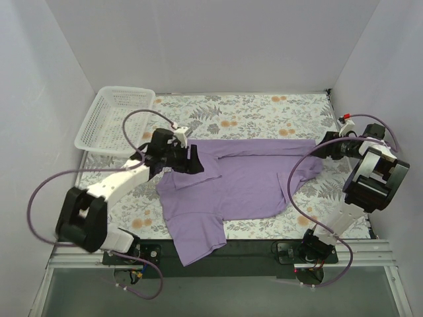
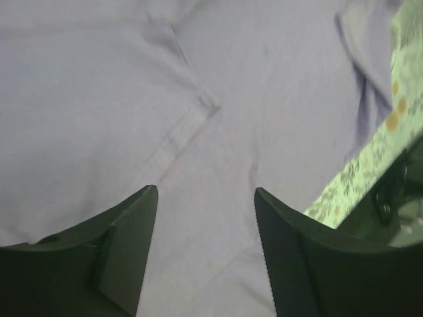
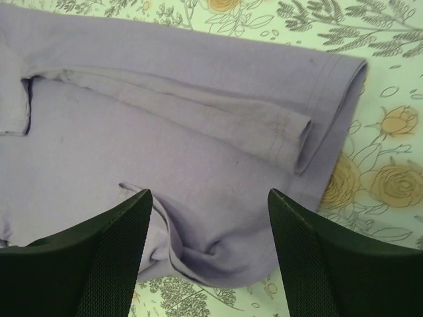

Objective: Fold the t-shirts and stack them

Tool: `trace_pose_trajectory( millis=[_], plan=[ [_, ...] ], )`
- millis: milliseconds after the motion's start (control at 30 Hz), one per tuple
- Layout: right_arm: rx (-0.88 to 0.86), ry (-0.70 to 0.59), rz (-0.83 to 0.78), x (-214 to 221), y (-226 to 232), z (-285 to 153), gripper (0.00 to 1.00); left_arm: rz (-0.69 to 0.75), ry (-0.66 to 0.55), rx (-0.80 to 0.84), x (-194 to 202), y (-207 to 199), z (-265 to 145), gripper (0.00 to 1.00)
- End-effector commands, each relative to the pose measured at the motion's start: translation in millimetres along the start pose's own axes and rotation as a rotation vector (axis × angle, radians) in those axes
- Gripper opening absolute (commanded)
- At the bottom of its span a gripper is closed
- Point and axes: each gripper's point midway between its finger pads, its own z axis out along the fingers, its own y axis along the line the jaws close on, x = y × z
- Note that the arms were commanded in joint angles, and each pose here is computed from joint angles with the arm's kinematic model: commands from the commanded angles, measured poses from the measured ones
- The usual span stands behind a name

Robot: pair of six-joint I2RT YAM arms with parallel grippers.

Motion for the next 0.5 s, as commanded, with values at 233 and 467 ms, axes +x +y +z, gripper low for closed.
trace_pose_trajectory(
  millis=[233,467],
  plan=[
    [0.139,-0.029,0.047,-47,-41,15,0.63,0.107,-0.431,-0.308,-36,24,-92,0.67],
    [0.154,0.033,0.033,-45,-43,44,0.58,0.109,-0.411,-0.303,-37,23,-88,0.67]
  ],
)
